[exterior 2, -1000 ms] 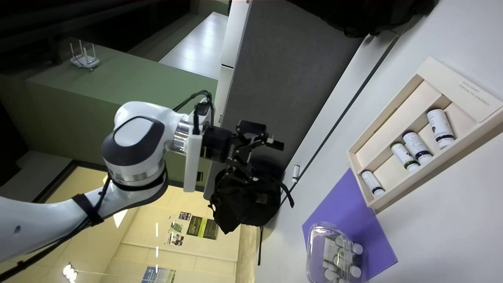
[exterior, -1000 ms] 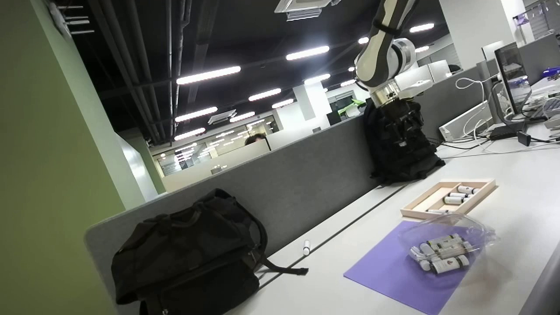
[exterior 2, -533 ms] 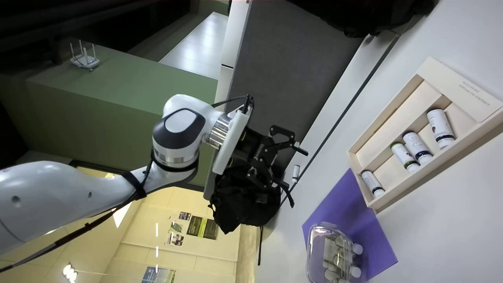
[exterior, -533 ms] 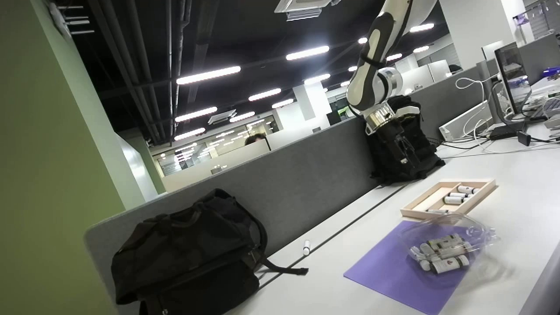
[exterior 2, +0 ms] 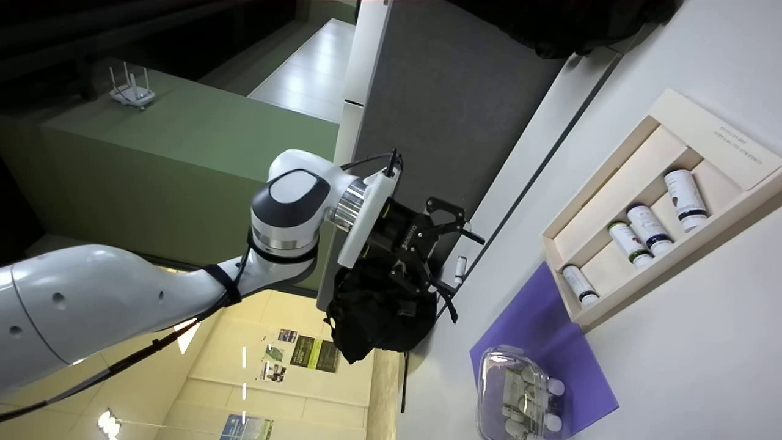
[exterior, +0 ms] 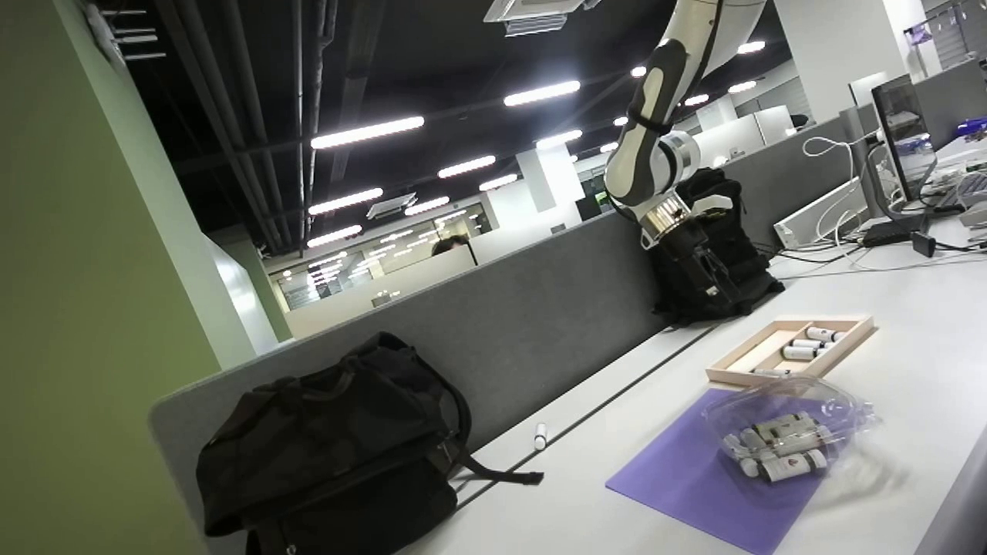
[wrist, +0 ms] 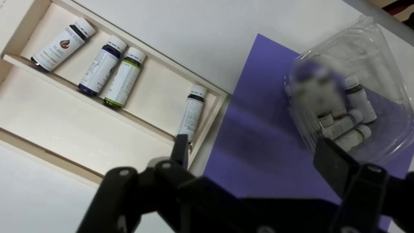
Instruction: Remove the bottle from the tray and put it on the table
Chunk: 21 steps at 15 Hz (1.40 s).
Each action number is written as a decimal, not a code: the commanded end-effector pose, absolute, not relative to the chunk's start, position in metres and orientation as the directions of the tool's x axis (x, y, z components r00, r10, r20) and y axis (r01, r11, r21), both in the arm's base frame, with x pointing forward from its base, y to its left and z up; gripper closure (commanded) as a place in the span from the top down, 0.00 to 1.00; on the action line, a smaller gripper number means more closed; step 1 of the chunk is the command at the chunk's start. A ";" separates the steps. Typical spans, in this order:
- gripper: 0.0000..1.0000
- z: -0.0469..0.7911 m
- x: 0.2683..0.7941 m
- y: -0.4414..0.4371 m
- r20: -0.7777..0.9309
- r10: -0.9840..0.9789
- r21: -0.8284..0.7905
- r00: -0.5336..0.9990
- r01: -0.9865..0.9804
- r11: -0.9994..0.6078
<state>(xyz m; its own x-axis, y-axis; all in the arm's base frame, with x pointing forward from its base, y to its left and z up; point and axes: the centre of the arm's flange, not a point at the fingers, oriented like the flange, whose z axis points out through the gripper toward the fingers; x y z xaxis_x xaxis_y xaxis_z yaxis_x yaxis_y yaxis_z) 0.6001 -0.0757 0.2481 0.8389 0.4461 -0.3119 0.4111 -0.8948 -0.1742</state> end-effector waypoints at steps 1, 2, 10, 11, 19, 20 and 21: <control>1.00 0.206 0.596 -0.098 -0.332 0.371 -0.163 0.867 0.335 -0.928; 1.00 0.190 0.595 -0.108 -0.332 0.343 -0.153 0.879 0.308 -0.939; 1.00 0.126 0.602 -0.148 -0.262 0.205 -0.151 0.943 0.170 -0.974; 1.00 0.125 0.602 -0.147 -0.265 0.195 -0.153 0.944 0.158 -0.975; 1.00 0.118 0.600 -0.143 -0.320 0.115 -0.116 0.940 0.082 -0.990; 1.00 0.116 0.599 -0.143 -0.327 0.112 -0.114 0.938 0.079 -0.990; 1.00 0.115 0.598 -0.144 -0.333 0.108 -0.111 0.937 0.075 -0.991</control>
<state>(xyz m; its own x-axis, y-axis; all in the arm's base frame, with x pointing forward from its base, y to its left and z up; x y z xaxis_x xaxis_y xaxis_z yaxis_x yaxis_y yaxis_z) 0.5923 -0.1419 0.1161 0.9412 0.1487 -0.3033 0.1121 -0.9845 -0.1347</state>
